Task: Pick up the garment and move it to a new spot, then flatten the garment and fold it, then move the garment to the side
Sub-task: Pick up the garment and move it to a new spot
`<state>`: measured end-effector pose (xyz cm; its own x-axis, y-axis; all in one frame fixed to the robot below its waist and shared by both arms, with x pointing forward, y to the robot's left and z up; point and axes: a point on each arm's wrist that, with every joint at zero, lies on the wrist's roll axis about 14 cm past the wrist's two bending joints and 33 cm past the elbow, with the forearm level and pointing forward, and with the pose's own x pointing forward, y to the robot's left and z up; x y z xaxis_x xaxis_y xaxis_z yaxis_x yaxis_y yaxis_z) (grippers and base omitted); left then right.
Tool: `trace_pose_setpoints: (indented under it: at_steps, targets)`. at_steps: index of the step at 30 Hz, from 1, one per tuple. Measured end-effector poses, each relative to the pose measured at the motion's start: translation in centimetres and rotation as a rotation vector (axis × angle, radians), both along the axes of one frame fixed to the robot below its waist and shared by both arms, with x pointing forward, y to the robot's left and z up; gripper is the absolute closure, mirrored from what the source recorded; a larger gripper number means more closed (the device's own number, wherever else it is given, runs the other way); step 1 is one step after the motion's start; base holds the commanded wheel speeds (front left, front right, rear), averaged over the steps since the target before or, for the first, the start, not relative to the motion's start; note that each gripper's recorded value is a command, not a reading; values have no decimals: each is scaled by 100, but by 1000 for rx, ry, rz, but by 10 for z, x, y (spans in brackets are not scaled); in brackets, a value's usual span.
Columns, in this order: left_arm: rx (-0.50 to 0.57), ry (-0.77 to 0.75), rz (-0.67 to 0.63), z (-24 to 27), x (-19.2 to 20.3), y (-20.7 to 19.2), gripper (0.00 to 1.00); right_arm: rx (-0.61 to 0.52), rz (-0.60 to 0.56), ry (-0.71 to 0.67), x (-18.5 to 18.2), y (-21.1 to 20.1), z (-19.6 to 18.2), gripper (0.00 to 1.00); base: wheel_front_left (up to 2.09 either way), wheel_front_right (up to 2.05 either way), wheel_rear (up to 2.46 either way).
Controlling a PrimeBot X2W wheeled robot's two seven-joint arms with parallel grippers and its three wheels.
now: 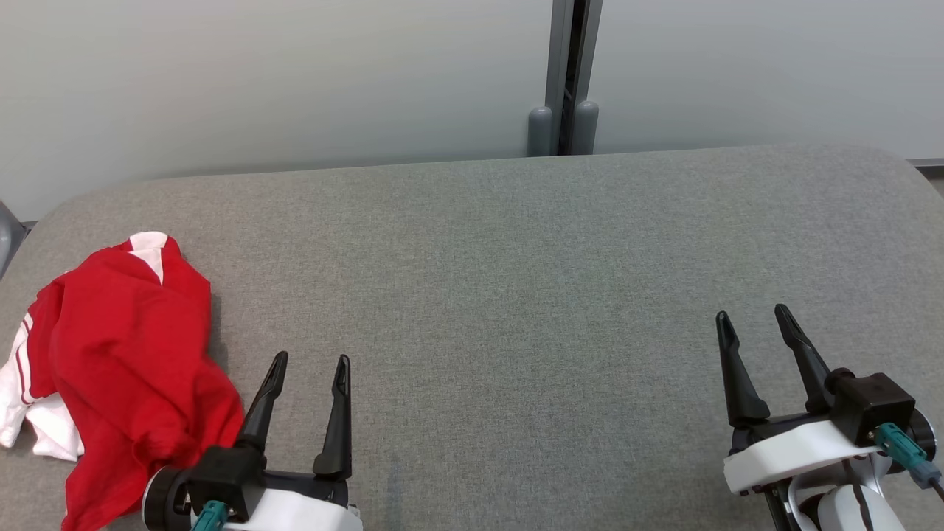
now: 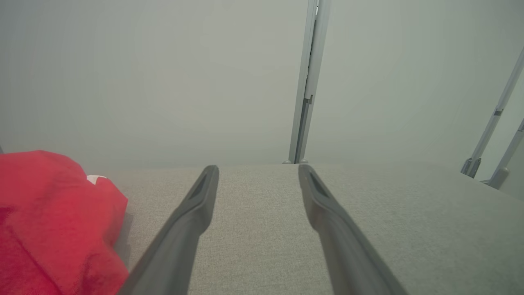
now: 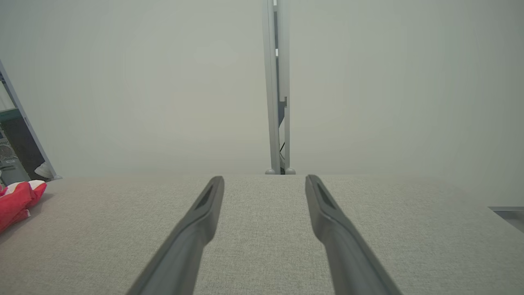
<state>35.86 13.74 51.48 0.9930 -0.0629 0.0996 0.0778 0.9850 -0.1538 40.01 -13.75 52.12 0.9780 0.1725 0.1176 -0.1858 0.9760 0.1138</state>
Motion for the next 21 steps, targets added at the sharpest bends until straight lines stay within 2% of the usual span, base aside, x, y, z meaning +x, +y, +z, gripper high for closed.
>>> trace_pose_setpoints:
  at_steps: [5, 21]
  targets:
    - [29, -10, -3, 1, 0, -2, 0, -29, 12, -7, 0, 4, -1, 0, 0, 0, 0]
    - [31, -16, -2, 3, -1, -2, 0, -16, 18, -24, 2, 6, 5, 0, 0, 0, 0]
